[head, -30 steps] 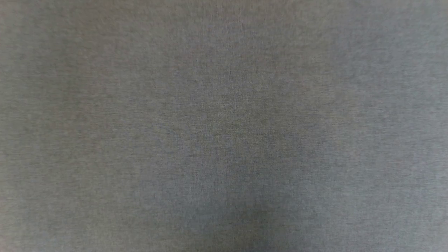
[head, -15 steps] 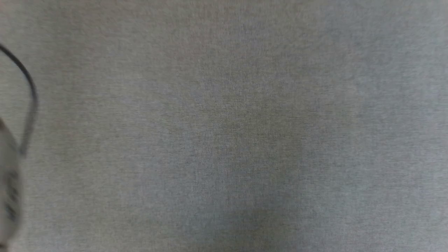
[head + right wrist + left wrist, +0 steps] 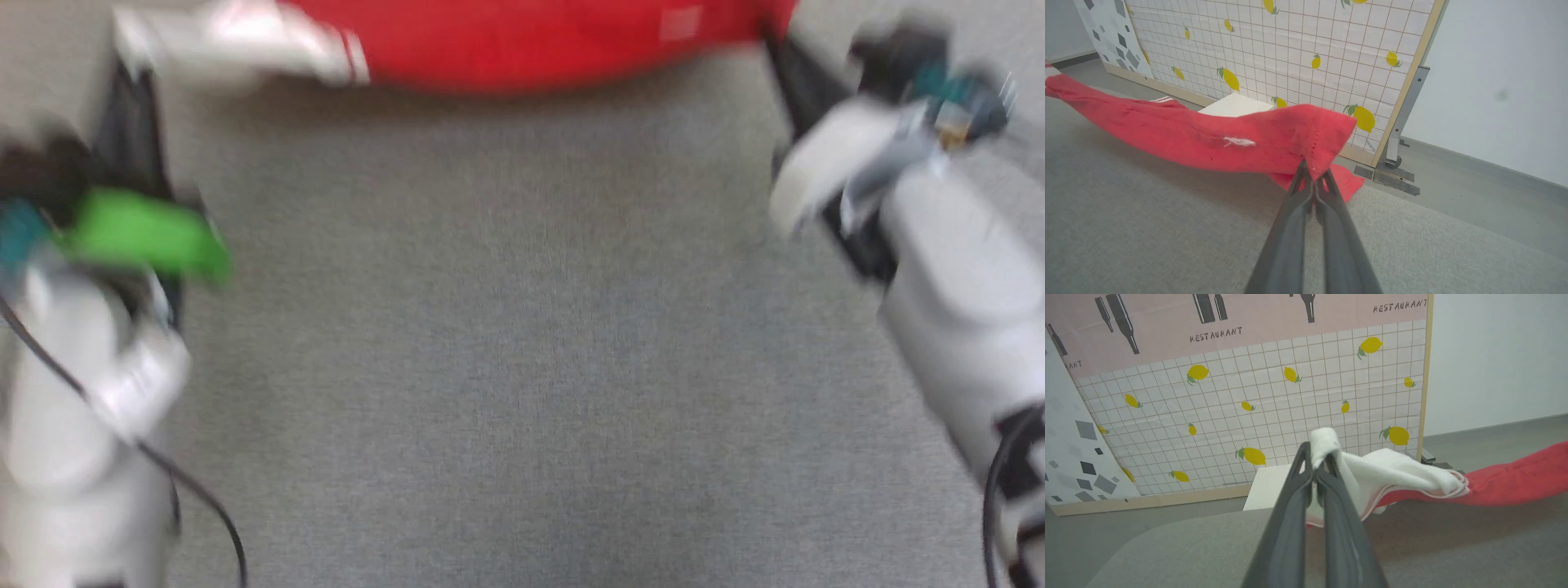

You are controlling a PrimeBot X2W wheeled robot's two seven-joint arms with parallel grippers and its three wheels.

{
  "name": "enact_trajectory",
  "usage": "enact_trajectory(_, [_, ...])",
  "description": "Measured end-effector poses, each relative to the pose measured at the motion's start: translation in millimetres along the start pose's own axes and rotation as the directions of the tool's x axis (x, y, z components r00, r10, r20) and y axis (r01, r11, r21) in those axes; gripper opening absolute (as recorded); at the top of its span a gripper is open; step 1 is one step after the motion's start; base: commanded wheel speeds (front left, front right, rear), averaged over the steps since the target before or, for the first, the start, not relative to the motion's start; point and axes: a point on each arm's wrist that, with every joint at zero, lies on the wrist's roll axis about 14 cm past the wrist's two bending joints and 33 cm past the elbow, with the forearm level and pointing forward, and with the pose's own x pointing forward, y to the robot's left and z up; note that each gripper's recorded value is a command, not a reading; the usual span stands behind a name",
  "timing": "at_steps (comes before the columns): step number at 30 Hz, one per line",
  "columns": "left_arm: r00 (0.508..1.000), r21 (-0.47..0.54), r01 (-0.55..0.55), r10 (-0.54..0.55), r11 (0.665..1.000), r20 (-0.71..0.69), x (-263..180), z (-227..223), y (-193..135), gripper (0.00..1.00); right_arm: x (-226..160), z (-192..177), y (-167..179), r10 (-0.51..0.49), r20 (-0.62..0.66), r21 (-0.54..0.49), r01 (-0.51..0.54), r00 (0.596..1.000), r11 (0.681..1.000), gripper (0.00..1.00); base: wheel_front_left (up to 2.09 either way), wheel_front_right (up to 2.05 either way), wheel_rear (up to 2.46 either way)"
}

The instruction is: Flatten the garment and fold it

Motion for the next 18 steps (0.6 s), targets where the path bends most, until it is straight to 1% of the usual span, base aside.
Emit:
enact_trajectory(6, [0.989, -0.025, -0.001, -0.003, 1.000, -0.146, -86, -27, -10, 0.00, -59, -28, 24, 0.053, -0.079, 0.006, -0.053, 0.995, 0.999, 0.00, 0.00, 0.00, 0.00])
enact_trajectory(12, [0.967, -0.068, -0.051, 0.032, 0.996, -0.252, -168, -39, -13, 0.00, -119, -49, 39, 0.086, -0.141, 0.010, -0.086, 0.986, 0.996, 0.00, 0.00, 0.00, 0.00])
enact_trajectory(13, [0.955, -0.075, -0.064, 0.040, 0.995, -0.293, -195, -45, -13, 0.00, -139, -57, 46, 0.100, -0.162, 0.018, -0.098, 0.982, 0.995, 0.00, 0.00, 0.00, 0.00])
enact_trajectory(16, [0.939, -0.105, -0.091, 0.051, 0.990, -0.339, -229, -51, -16, 0.00, -167, -67, 49, 0.097, -0.189, 0.037, -0.092, 0.977, 0.995, 0.00, 0.00, 0.00, 0.00])
enact_trajectory(18, [0.928, -0.108, -0.088, 0.042, 0.990, -0.371, -247, -56, -21, 0.00, -182, -71, 48, 0.089, -0.202, 0.050, -0.080, 0.975, 0.996, 0.00, 0.00, 0.00, 0.00])
